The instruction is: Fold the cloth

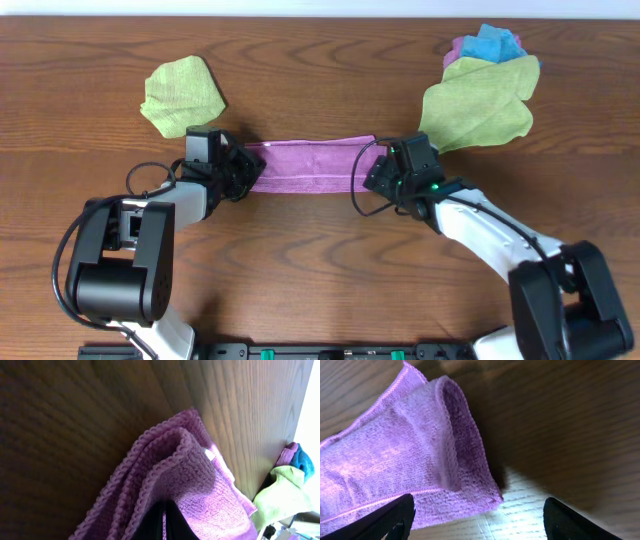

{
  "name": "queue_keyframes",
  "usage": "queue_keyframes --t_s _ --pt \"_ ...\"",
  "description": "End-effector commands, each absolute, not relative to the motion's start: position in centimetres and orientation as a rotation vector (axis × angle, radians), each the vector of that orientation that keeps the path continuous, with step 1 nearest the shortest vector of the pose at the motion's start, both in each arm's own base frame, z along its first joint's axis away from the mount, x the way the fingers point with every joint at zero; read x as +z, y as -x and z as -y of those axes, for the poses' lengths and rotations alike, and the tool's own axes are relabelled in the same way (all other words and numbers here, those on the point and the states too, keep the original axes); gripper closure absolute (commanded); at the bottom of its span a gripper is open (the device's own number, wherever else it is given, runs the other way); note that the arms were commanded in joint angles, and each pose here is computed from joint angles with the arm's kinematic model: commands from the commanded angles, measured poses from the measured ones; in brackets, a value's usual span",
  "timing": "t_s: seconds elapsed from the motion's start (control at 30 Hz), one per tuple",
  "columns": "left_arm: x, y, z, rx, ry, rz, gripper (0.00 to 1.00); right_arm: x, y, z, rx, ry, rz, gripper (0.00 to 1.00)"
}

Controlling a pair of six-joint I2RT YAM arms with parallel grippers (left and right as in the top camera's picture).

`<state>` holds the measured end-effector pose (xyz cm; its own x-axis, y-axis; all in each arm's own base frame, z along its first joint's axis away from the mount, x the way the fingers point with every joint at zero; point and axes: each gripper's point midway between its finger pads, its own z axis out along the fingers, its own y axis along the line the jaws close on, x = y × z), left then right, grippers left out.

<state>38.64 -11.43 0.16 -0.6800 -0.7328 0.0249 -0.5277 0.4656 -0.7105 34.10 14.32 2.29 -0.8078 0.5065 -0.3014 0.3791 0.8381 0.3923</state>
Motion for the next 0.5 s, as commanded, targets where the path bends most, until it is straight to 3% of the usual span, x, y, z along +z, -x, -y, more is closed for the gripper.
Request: queue_keyframes --t_s 0.0,0.27,0.47 --pt "-0.3 -39.1 11.0 -0.976 1.098 -2.431 0.94 1.3 -34.2 -14.9 0.493 -0.722 -2.643 0.18" --pt "-0.9 -38.3 10.9 -0.947 1.101 -2.474 0.94 -0.6 -35.2 -16.1 0.555 -0.729 -2.640 0.24" --pt "-0.9 -38.3 10.8 -0.943 1.103 -2.472 0.94 -1.2 -36.1 -16.5 0.583 -0.726 -2.612 0.45"
